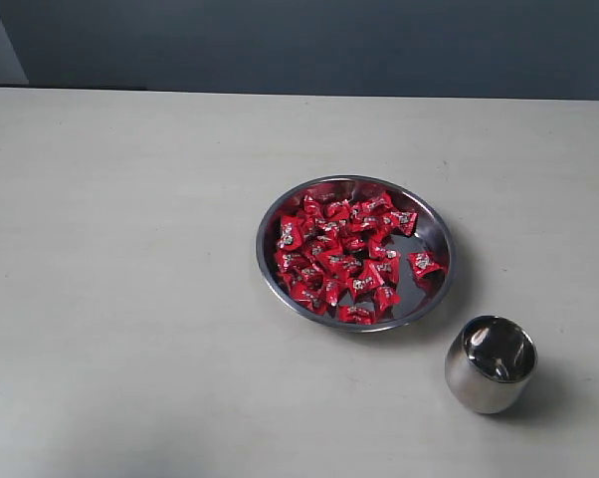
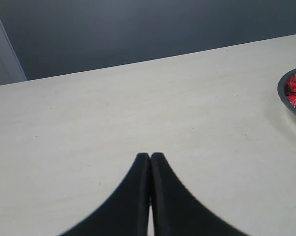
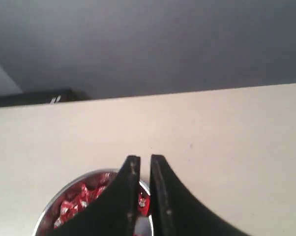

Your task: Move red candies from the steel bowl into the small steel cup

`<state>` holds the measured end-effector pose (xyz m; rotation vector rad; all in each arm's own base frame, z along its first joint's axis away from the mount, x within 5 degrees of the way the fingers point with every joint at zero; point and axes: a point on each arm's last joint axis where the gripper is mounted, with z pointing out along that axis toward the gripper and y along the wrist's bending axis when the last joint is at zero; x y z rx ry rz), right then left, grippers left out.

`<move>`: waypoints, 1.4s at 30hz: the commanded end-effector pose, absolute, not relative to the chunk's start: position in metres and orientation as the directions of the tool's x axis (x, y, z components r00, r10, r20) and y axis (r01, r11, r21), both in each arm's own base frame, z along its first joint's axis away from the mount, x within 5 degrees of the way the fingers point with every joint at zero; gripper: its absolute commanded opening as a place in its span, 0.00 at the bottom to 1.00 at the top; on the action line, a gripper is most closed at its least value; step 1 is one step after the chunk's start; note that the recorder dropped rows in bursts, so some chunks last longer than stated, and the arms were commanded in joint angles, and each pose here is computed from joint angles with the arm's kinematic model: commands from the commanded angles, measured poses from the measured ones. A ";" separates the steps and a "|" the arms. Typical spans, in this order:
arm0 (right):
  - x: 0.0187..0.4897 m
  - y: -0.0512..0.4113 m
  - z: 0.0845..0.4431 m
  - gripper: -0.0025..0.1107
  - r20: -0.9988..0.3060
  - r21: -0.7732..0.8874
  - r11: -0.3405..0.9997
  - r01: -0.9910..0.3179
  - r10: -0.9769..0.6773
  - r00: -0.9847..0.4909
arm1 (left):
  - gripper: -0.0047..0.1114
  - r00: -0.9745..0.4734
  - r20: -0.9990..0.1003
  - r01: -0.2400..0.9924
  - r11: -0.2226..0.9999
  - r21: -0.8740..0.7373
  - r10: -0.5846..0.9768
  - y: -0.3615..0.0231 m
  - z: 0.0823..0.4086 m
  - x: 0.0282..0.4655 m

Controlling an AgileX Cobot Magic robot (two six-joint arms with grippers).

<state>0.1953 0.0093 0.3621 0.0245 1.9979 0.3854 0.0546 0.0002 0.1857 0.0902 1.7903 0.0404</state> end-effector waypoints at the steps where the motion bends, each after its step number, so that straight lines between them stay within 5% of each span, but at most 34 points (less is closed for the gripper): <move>1: 0.256 0.012 0.356 0.29 -0.803 0.268 0.927 -0.261 0.066 -0.592 | 0.04 -0.207 -0.975 0.046 0.996 0.073 0.081 0.000 0.186 0.054; 9: 0.325 0.054 0.316 0.34 -0.574 0.335 0.826 -0.453 -0.203 -0.793 | 0.04 -0.207 -0.975 0.046 0.996 0.073 0.081 0.000 0.186 0.054; 16: 0.363 0.092 0.267 0.34 -0.335 0.212 0.862 -0.461 -0.379 -0.862 | 0.04 -0.207 -0.975 0.046 0.996 0.073 0.081 0.000 0.186 0.054; 42: 0.370 0.141 0.163 0.34 0.092 0.121 0.894 -0.431 -0.443 -0.892 | 0.04 -0.207 -0.975 0.046 0.996 0.073 0.081 0.000 0.186 0.054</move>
